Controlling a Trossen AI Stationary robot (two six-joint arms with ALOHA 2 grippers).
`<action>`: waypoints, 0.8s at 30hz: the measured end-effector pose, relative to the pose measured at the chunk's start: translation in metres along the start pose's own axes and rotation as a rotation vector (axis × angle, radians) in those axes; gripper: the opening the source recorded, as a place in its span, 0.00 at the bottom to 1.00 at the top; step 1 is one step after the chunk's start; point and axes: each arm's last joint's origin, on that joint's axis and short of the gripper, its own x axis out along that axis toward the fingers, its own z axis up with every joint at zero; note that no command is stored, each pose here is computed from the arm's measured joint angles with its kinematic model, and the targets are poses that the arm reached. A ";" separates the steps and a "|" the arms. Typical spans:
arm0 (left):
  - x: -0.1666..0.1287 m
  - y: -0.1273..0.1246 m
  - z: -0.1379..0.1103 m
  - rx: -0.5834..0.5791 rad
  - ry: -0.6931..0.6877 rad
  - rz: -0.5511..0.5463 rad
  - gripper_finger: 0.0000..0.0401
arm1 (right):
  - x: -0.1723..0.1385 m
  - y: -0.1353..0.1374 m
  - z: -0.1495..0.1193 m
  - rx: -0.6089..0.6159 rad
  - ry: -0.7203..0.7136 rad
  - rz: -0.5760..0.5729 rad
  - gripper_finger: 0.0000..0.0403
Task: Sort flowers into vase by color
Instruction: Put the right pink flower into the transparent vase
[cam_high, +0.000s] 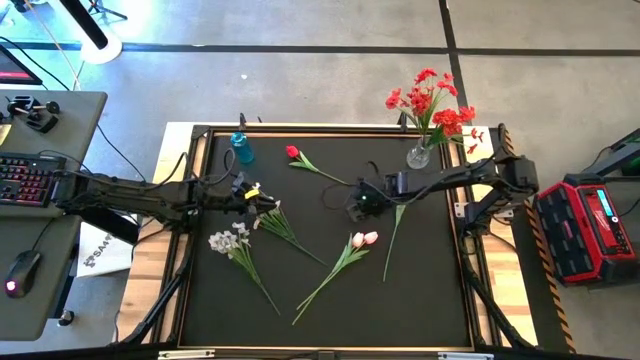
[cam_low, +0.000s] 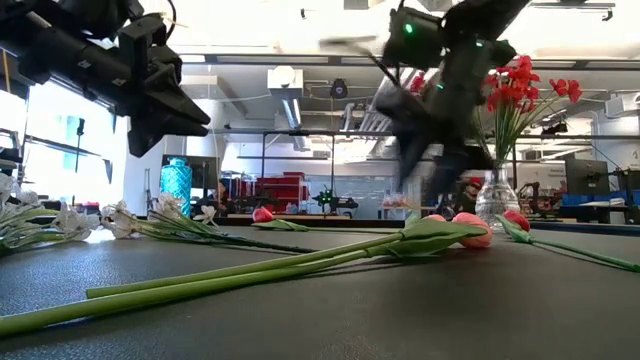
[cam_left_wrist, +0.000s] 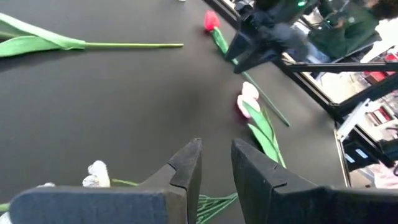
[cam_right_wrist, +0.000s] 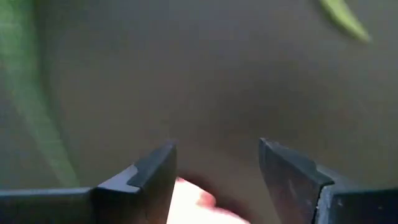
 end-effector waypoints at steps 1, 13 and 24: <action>0.000 0.000 0.000 0.000 0.001 0.000 0.18 | 0.001 0.005 0.001 -0.019 -0.014 0.042 0.53; 0.000 -0.001 -0.001 -0.017 0.020 -0.031 0.18 | -0.001 0.017 -0.035 0.436 0.193 0.009 0.53; 0.000 0.002 -0.006 0.057 0.092 -0.022 0.18 | 0.006 0.041 -0.087 0.669 0.159 -0.040 0.35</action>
